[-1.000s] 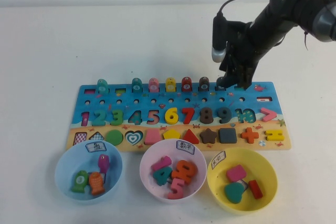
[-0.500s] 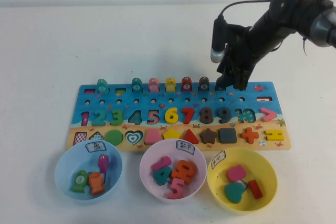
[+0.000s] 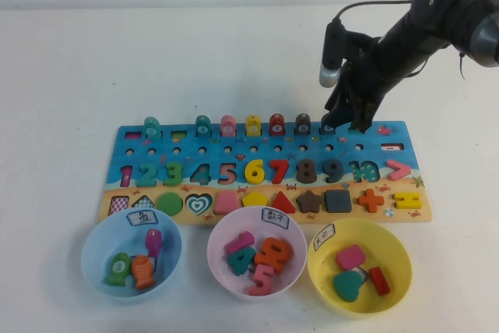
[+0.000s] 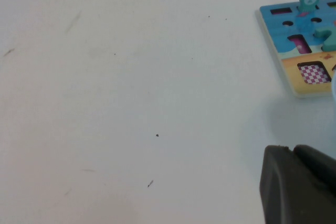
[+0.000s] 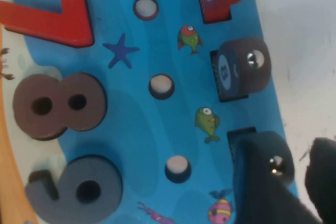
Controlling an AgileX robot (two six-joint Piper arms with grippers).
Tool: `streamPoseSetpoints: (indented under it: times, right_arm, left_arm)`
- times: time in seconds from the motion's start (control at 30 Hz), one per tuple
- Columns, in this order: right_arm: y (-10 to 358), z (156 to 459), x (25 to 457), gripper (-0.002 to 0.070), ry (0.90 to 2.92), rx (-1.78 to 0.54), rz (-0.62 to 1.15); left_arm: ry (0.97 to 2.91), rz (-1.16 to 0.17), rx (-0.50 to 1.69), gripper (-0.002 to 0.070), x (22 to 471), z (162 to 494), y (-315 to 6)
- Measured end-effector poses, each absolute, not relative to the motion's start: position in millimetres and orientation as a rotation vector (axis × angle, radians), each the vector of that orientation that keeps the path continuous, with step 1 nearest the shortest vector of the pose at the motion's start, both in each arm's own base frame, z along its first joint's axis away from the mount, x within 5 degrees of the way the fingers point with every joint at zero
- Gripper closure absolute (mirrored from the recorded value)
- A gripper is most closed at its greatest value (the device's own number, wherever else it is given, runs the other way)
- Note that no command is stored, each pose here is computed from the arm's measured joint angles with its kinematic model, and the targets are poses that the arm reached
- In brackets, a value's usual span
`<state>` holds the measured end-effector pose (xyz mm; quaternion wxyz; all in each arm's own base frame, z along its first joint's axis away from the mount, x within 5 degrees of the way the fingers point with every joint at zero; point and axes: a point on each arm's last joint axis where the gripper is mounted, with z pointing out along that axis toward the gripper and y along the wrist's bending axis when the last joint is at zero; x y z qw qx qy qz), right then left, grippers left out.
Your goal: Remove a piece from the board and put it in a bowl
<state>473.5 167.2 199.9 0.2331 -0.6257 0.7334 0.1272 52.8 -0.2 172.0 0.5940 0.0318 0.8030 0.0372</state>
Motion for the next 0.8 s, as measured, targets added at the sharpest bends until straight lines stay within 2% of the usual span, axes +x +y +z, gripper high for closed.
streamPoseSetpoints:
  times: [0.43,0.67,0.8]
  right_arm:
    - [169.9,191.6,472.8,0.0481,2.026,-1.716,0.413]
    - [169.9,191.6,473.0,0.0563,2.019,-1.72,0.409]
    - [169.9,191.6,473.0,0.0572,2.011,-1.729,0.406]
  left_arm:
    - [1.866,0.086,0.074,0.068,52.8,172.0,-0.2]
    - [1.866,0.086,0.074,0.068,52.8,172.0,-0.2]
    - [1.866,0.086,0.074,0.068,52.8,172.0,-0.2]
